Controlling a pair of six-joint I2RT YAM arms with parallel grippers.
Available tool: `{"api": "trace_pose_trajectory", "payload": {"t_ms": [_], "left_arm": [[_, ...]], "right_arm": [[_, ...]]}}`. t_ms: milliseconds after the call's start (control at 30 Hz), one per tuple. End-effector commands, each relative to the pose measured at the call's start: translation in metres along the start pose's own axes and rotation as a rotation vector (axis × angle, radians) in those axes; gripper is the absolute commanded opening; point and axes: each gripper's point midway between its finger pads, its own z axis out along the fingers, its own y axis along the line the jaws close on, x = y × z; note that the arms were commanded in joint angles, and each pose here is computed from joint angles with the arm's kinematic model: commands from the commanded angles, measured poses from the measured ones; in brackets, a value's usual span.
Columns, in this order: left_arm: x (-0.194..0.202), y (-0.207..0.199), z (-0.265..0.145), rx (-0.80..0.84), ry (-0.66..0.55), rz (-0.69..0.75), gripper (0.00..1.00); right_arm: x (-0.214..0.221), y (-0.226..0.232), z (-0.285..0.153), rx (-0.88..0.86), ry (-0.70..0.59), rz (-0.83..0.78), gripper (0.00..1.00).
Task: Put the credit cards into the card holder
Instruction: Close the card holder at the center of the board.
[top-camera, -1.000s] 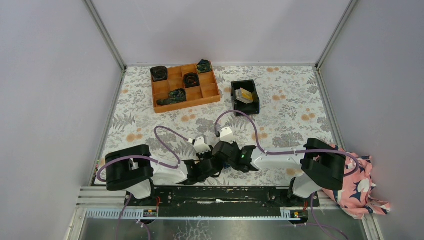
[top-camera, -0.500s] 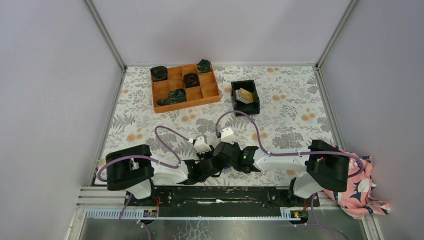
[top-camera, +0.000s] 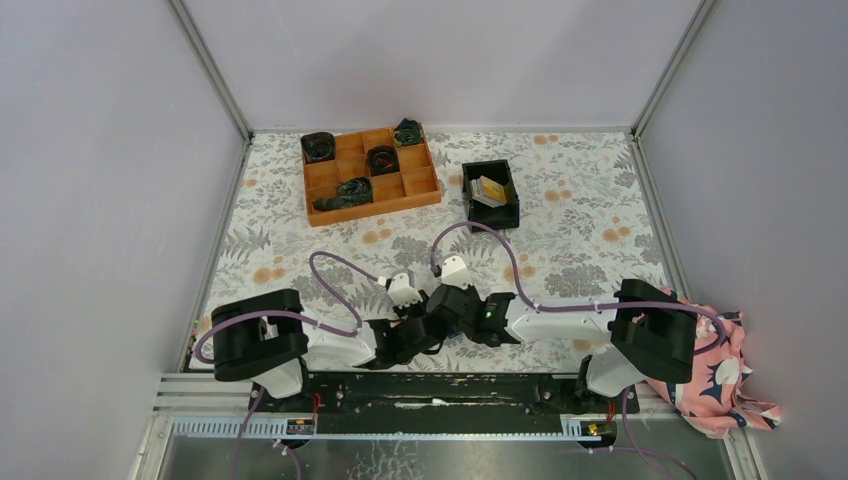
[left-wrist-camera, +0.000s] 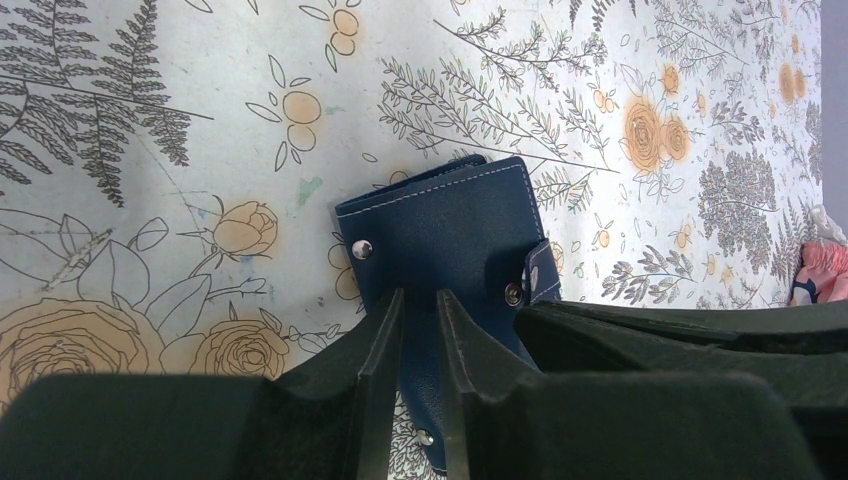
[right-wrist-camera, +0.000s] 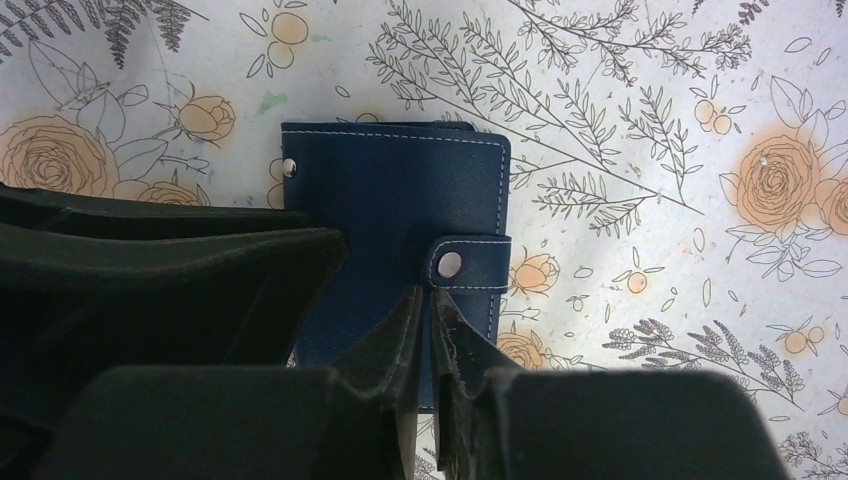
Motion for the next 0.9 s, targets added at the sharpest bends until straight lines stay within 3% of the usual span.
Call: {"api": "trace_pose_trajectory", "payload": {"t_ms": [0,300,867], "left_arm": [[0.014,0.023,0.003,-0.059,0.049,0.073,0.26],[0.013,0.025,0.002,-0.059,0.046,0.068,0.26],[0.010,0.021,0.001,-0.041,0.039,0.062,0.27]], "right_arm": [[-0.006,0.006,-0.004,-0.015,-0.020,0.013,0.14],[-0.025,0.005,-0.026,0.007,-0.034,-0.029,0.25],[-0.030,0.002,-0.014,0.063,-0.036,-0.069,0.28]]}}
